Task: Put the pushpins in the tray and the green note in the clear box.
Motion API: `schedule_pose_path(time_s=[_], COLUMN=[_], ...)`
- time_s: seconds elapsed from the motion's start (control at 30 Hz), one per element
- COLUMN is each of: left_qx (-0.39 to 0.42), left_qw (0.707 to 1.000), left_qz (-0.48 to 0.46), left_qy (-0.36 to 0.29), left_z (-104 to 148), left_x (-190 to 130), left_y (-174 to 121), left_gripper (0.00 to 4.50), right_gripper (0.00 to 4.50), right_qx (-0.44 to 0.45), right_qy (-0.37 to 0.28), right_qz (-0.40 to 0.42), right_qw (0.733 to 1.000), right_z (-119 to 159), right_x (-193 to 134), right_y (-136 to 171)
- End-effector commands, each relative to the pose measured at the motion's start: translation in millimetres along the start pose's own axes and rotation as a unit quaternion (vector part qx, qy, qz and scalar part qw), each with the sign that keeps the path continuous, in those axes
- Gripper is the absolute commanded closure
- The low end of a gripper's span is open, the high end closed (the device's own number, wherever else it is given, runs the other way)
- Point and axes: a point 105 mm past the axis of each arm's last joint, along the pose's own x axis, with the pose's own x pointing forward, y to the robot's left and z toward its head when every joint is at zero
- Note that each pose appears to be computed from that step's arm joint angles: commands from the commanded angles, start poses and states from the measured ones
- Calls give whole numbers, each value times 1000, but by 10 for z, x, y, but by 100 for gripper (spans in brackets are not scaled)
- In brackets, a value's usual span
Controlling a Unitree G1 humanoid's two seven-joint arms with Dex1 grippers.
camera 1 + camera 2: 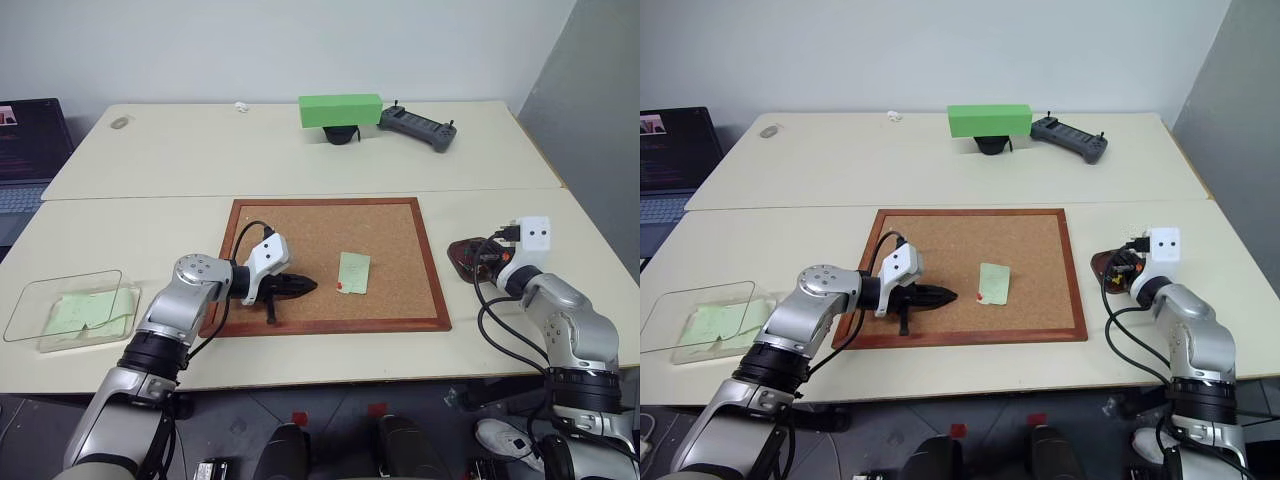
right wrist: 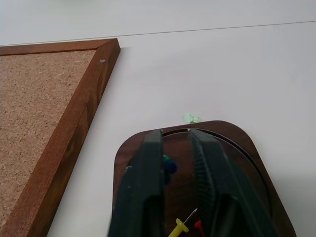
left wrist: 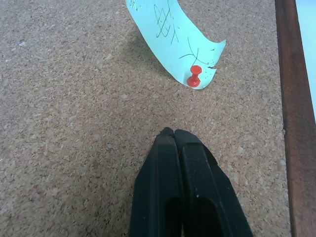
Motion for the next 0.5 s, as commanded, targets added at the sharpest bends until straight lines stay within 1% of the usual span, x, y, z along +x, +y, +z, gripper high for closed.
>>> schedule_pose_path(time_s=[0.03,0.3,0.37,0.5], left_qx=[-4,0,1,1], left_qw=[1000,1000,1000,1000], left_qz=[-6,-9,-10,-10], left_qy=[19,19,18,20], left_z=[-96,-83,-80,-87], left_x=[0,7,9,10], left_y=[-38,-40,-47,-41], left_gripper=[450,450,450,450], right_gripper=[254,254,254,254], right_qx=[-8,-16,-34,-108], right_qy=[-26,-39,-52,-53], right_qz=[-6,-7,15,143], right_qw=[1000,999,998,982], right_z=[128,180,236,221], right_x=[-21,-56,-77,-154], right_y=[-31,-42,26,474])
